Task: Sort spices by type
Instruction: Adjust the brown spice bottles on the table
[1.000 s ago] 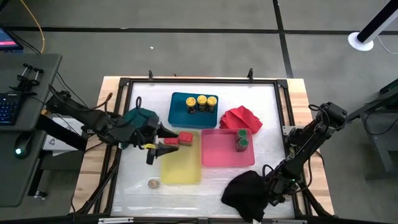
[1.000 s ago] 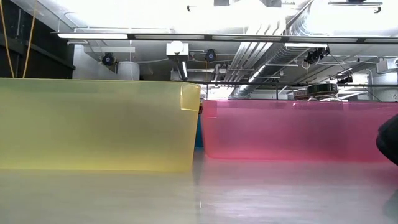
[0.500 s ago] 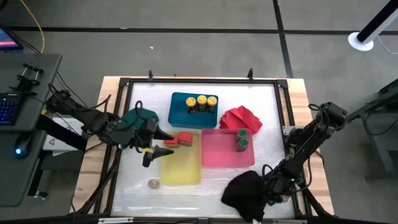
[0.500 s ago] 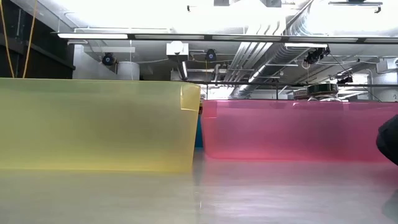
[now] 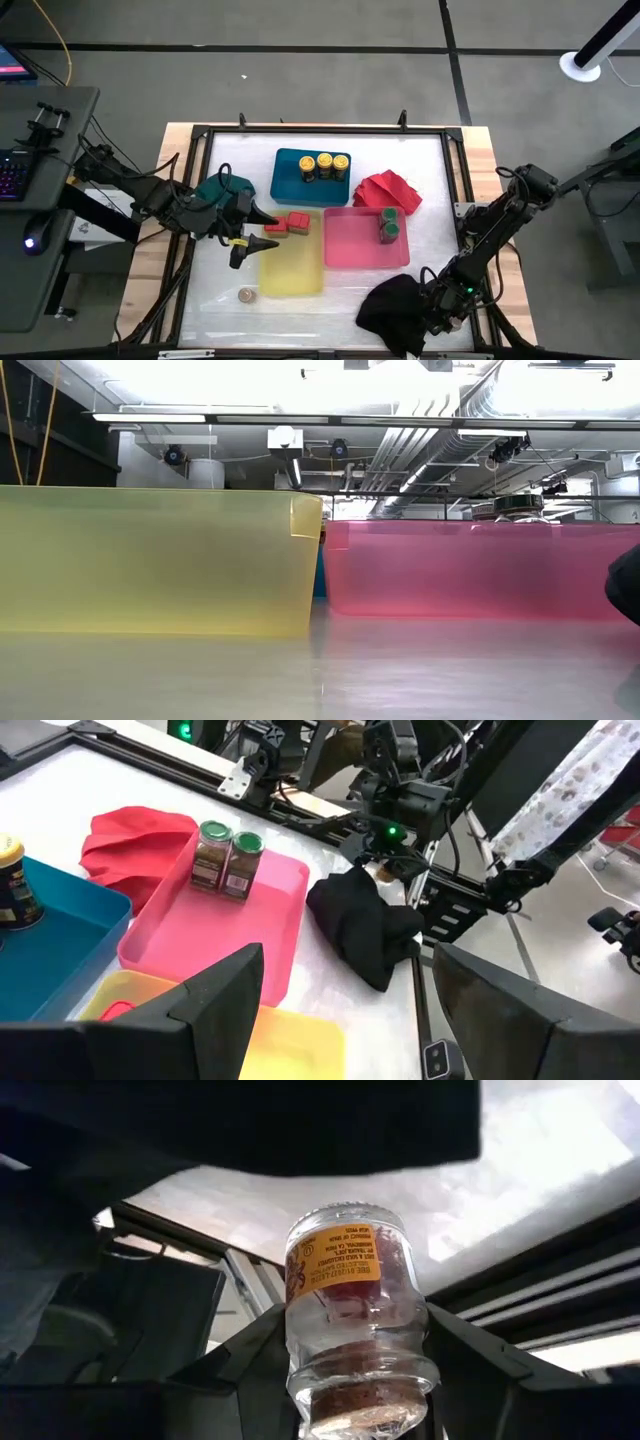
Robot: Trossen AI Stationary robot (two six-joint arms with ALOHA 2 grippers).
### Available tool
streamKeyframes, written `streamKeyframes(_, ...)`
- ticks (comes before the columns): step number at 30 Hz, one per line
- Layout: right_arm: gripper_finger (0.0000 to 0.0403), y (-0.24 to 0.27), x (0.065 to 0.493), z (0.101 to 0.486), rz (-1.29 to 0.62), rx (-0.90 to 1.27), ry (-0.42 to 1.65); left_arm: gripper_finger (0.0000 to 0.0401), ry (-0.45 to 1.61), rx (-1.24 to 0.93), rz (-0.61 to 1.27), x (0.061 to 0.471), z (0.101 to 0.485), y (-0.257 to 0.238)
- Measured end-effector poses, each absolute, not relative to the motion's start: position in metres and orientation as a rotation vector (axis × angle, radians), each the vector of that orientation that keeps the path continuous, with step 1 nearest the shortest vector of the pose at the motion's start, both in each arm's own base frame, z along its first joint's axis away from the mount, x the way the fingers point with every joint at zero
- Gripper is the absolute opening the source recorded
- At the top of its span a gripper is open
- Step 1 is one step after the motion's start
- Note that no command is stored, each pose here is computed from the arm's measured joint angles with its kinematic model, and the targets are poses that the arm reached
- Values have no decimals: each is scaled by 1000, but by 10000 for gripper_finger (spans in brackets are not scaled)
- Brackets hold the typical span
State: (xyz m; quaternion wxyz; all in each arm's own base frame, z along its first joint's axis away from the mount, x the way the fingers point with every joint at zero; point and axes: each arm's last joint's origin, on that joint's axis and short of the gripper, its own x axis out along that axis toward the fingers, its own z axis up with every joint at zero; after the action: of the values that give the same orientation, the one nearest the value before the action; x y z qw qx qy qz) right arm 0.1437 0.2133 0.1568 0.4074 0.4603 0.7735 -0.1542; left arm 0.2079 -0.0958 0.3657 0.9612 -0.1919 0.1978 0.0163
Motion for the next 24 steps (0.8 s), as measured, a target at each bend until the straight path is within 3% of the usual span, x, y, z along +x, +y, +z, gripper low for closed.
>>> streamKeyframes(24, 202, 213, 144, 156, -424, 1173, 1923, 278, 432, -381, 54, 206, 362, -95)
